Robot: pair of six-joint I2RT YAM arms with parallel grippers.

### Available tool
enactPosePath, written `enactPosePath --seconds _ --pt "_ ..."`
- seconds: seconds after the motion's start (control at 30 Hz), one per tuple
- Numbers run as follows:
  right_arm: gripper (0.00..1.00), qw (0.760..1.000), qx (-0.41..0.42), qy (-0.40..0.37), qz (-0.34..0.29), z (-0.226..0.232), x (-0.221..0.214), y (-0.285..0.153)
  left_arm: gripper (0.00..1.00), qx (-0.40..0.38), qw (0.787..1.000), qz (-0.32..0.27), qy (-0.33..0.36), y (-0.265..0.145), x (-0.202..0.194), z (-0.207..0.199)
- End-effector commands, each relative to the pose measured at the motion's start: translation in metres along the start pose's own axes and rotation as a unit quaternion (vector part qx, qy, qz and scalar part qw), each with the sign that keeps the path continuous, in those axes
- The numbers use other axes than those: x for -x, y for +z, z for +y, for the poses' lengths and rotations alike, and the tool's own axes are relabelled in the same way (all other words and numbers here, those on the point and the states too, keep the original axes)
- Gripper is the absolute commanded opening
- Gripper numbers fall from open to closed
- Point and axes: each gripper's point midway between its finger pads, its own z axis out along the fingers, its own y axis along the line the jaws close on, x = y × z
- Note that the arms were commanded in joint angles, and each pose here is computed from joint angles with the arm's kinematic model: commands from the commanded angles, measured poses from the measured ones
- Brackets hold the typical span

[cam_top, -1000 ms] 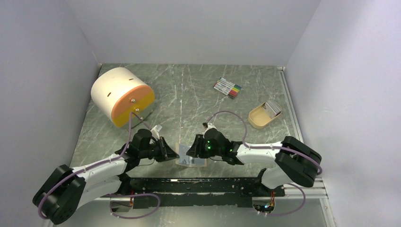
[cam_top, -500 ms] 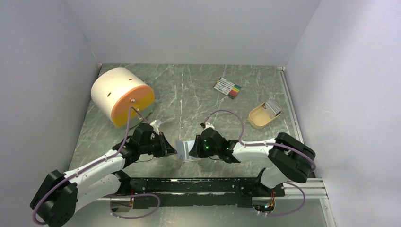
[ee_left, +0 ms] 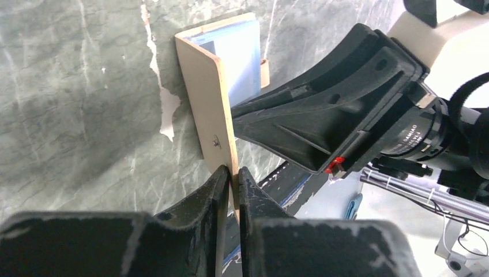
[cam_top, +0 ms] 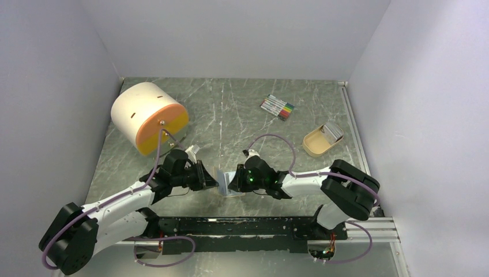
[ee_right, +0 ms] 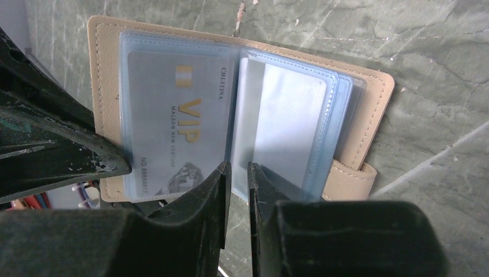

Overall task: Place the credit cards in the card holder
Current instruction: Turn over the card slot in the card holder.

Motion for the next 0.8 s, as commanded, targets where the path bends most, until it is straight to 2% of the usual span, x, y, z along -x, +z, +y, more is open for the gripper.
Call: enactPosePath --seconds 0.0,0.77 --pt "0.21 0.999 -0.03 -0.003 0.021 -0.024 -0.016 0.001 0.17 -0.064 0.998 -0.002 0.016 -0.002 0.002 -0.026" --pt "0.22 1.0 -0.023 0.003 0.019 -0.021 -0.015 0.0 0.12 -0.06 0.998 0.006 0.012 0.006 -0.002 -0.017"
